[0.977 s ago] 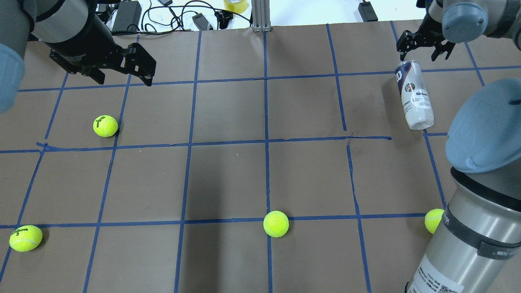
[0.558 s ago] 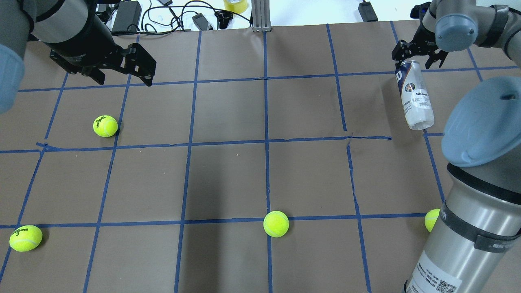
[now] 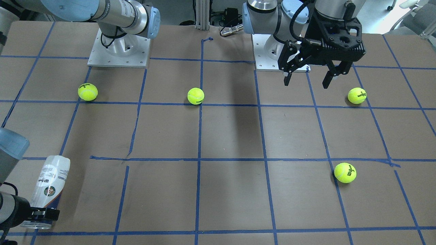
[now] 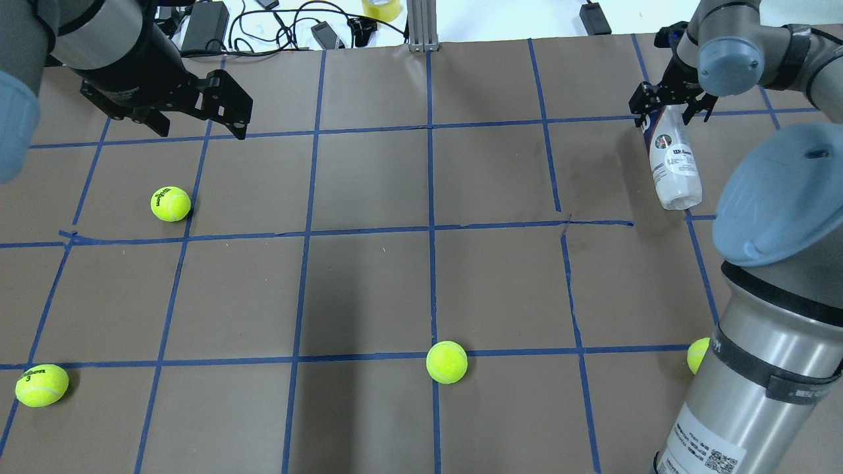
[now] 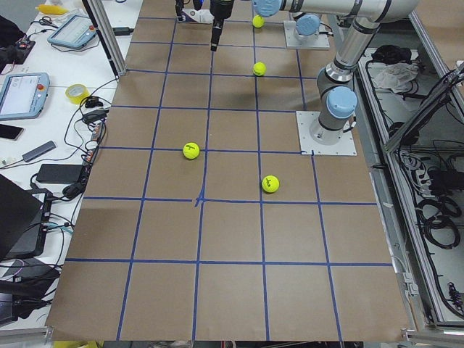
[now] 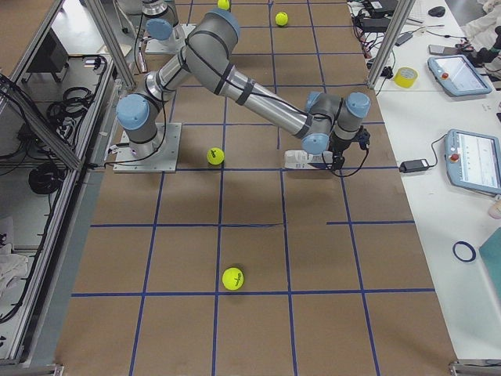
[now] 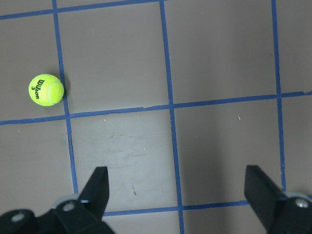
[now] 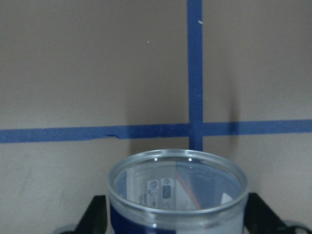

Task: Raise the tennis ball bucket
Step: 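Close the right gripper on the can's open end and lift it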

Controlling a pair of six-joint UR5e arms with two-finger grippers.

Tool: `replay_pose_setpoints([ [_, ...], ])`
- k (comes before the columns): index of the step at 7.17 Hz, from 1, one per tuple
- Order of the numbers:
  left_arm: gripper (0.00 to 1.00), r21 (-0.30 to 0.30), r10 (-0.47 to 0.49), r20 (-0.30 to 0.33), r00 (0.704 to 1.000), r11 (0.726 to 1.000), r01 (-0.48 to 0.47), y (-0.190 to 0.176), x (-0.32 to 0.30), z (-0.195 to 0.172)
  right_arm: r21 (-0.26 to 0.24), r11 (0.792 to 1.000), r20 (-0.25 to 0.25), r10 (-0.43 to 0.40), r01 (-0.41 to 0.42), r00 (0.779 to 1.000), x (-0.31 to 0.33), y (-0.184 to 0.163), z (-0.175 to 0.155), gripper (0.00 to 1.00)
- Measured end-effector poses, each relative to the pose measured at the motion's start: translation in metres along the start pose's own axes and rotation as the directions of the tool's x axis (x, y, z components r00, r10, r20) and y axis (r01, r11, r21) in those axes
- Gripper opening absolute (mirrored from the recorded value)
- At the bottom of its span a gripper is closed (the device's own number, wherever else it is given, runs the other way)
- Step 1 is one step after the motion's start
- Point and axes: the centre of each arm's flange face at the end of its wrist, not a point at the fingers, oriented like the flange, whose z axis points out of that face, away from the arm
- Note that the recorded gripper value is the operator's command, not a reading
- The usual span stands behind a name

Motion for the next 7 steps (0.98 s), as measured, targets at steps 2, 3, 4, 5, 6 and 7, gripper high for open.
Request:
replay_pose_setpoints([
  [2, 1.0, 0.001, 0.0, -0.001, 1.0, 1.0, 0.0, 0.0, 0.0, 0.0, -0.009, 0.998, 0.004, -0.065, 0.065, 0.998, -0.002, 0.002, 0.005, 0.81],
  [3, 1.0, 0.002, 0.0, -0.002, 1.0, 1.0, 0.0, 0.0, 0.0, 0.0, 0.0, 0.996, 0.0, -0.093, 0.093, 0.996, -0.002, 0.001, 0.004, 0.62],
  [4, 1.0, 0.002, 0.0, -0.002, 1.0, 1.0, 0.0, 0.0, 0.0, -0.001, 0.023, 0.994, -0.009, -0.107, 0.107, 0.994, -0.003, -0.001, 0.002, 0.55],
  [5, 1.0, 0.002, 0.0, -0.002, 1.0, 1.0, 0.0, 0.0, 0.0, -0.001, 0.042, 0.992, -0.016, -0.119, 0.119, 0.993, -0.004, -0.003, -0.001, 0.52],
  [6, 1.0, 0.003, -0.001, -0.001, 1.0, 1.0, 0.001, 0.0, 0.0, -0.001, 0.054, 0.99, -0.021, -0.133, 0.134, 0.991, -0.009, -0.004, -0.006, 0.44],
  [7, 1.0, 0.002, -0.001, -0.001, 1.0, 1.0, 0.001, 0.0, -0.001, -0.001, 0.066, 0.984, -0.025, -0.163, 0.164, 0.986, -0.022, -0.004, -0.014, 0.33],
])
